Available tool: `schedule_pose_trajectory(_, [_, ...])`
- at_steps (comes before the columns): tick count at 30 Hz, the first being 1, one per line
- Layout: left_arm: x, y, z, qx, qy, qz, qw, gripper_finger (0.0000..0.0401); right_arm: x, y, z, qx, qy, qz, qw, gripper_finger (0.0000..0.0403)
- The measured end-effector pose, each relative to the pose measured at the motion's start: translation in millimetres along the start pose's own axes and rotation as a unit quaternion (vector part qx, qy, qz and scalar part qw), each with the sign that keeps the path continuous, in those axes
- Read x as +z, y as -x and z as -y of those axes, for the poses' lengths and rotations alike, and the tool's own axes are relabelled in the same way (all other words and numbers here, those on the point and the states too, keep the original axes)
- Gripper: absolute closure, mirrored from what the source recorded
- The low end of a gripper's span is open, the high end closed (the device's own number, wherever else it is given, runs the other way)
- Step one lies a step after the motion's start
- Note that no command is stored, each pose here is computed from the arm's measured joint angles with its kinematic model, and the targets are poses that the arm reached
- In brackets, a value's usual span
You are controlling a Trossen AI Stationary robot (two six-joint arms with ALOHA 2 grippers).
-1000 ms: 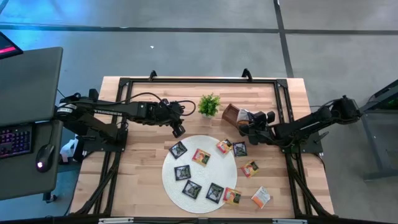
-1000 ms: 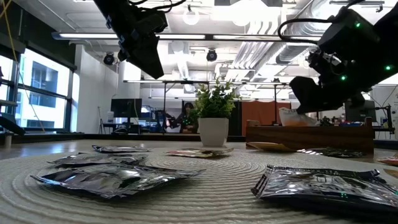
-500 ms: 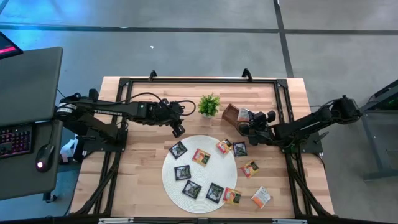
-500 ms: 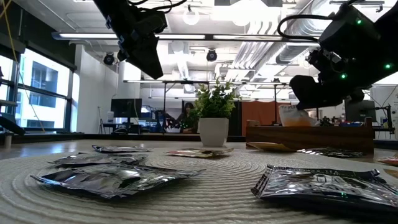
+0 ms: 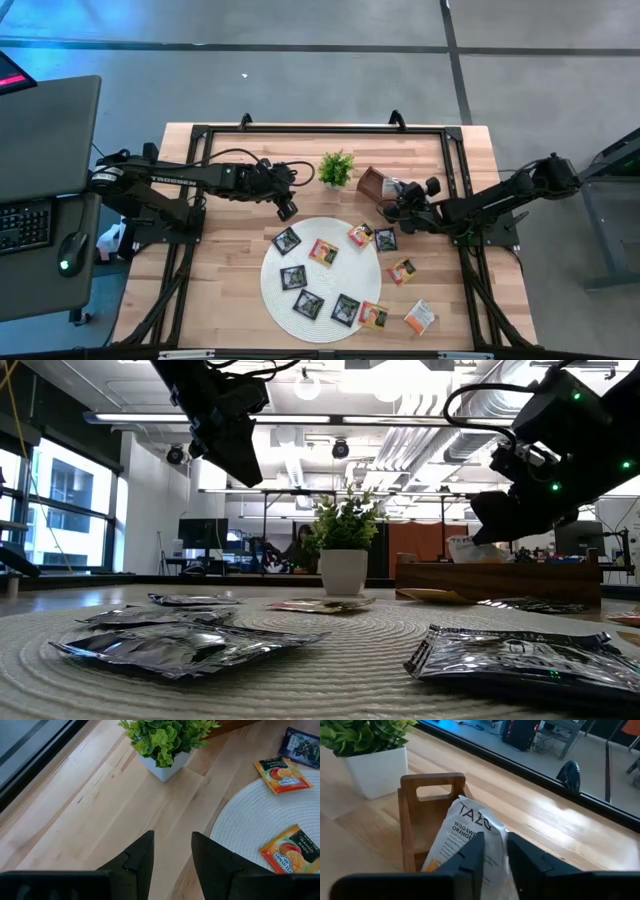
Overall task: Pick & Place Tea
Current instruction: Put the white tea bag into the middle section of the wooden organizer
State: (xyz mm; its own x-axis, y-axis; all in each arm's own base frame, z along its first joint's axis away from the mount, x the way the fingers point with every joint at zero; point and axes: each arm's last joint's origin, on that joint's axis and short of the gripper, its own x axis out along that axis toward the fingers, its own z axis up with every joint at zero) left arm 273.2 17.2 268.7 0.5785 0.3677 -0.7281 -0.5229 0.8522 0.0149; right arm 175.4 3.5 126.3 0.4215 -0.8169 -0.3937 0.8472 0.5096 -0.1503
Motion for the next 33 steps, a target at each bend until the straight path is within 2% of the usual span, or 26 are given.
schedule_pose_trajectory(3, [0.0, 0.0, 0.0, 0.000, 0.000, 0.000, 1.000, 0.0272, 1.5, 0.7, -1.3, 0.014, -0.007, -0.003, 1.000, 0.0291])
schedule_pose_trajectory(7, [0.0, 0.0, 0.0, 0.000, 0.000, 0.000, 1.000, 0.0272, 11.5, 7.5, -3.1, 0.062, 0.024, -0.011, 0.998, 0.0262])
schedule_pose_trajectory(14, [0.0, 0.0, 0.0, 0.000, -0.010, 0.000, 1.000, 0.0272, 68.3, 37.6, -1.5, 0.106, 0.054, 0.029, 0.992, 0.0242])
schedule_pose_trajectory(17, [0.1, 0.0, 0.0, 0.000, -0.011, 0.000, 1.000, 0.0272, 88.4, 50.6, 4.5, 0.126, 0.063, 0.016, 0.990, 0.0246])
schedule_pose_trajectory(19, [0.1, 0.0, 0.0, 0.000, -0.011, 0.000, 1.000, 0.0272, 97.9, 59.3, 5.7, 0.164, 0.067, -0.006, 0.984, 0.0251])
schedule_pose_trajectory(22, [0.1, 0.0, 0.0, 0.000, -0.011, 0.000, 1.000, 0.0272, 110.9, 73.6, -1.4, 0.268, 0.075, -0.049, 0.959, 0.0257])
schedule_pose_trajectory(24, [0.1, 0.0, 0.1, -0.001, -0.011, 0.000, 1.000, 0.0272, 115.0, 82.7, -12.3, 0.345, 0.079, -0.086, 0.931, 0.0258])
schedule_pose_trajectory(26, [0.2, 0.0, 0.1, -0.001, -0.011, 0.001, 1.000, 0.0272, 113.3, 90.7, -26.8, 0.399, 0.080, -0.130, 0.904, 0.0257])
schedule_pose_trajectory(30, [0.2, 0.0, 0.1, -0.001, -0.009, 0.001, 1.000, 0.0272, 91.0, 105.9, -59.1, 0.435, 0.086, -0.253, 0.860, 0.0257])
schedule_pose_trajectory(33, [0.2, 0.0, 0.1, -0.001, -0.007, 0.001, 1.000, 0.0272, 65.9, 122.8, -73.4, 0.413, 0.097, -0.383, 0.821, 0.0258])
